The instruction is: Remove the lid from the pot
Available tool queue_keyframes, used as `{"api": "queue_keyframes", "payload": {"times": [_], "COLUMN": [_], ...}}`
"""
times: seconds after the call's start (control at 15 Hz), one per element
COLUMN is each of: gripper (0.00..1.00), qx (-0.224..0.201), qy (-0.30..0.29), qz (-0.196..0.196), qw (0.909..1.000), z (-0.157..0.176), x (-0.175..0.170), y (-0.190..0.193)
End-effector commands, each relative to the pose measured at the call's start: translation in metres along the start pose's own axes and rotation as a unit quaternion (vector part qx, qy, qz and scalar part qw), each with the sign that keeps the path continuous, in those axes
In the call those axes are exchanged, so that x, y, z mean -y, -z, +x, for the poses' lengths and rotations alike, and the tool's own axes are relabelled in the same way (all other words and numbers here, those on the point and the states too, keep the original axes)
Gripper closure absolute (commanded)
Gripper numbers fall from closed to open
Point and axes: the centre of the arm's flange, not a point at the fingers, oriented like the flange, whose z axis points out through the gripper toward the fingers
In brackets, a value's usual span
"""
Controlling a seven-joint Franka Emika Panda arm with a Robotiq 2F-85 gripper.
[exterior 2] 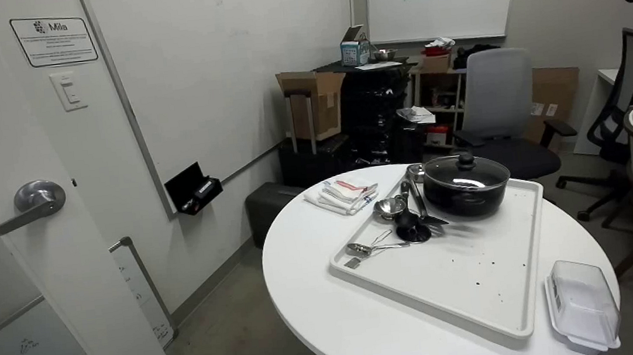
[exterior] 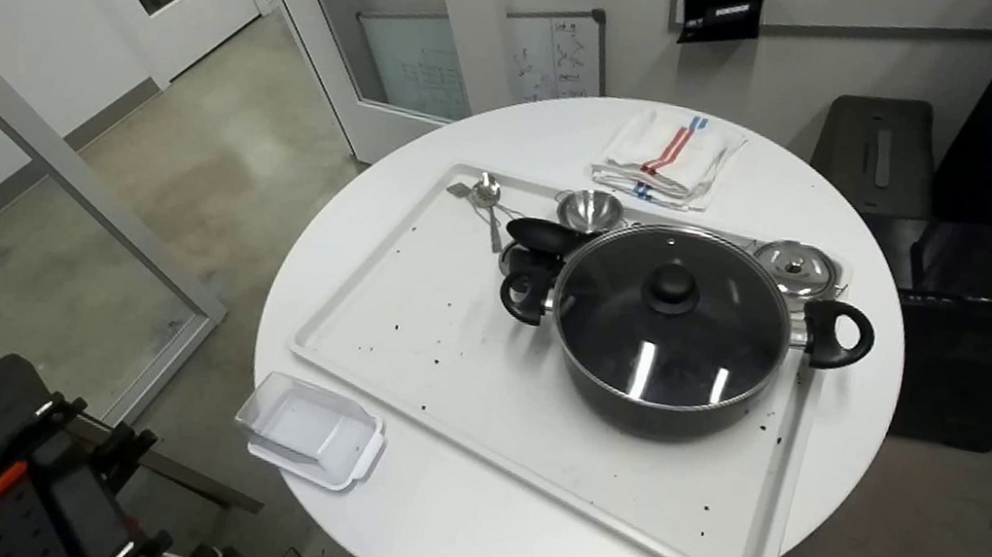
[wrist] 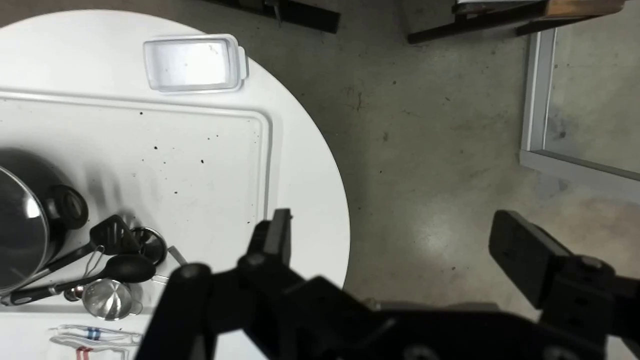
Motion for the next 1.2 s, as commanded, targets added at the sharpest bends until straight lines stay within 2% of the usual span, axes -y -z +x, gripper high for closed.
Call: {"api": "queue_keyframes", "payload": {"times": [0.0,0.27,0.53,0.8,1.13], "gripper": [0.0,0.0,0.0,0.0,0.0], "qx": [-0.006,-0.034,-0.047,-0.047,-0.036], "qy": [-0.03,-0.115,-0.211,-0.317,-0.441], "qz": [0.004,0.026,0.051,0.057,0.058], "qw": [0.9995,0.9925,0.975,0.9454,0.8949], "z": [0.021,0.052,0.072,0.087,0.096], "x": [-0.028,-0.101,-0.184,-0.264,-0.355], "y": [-0.009,-0.028,-0.057,-0.092,-0.134]}}
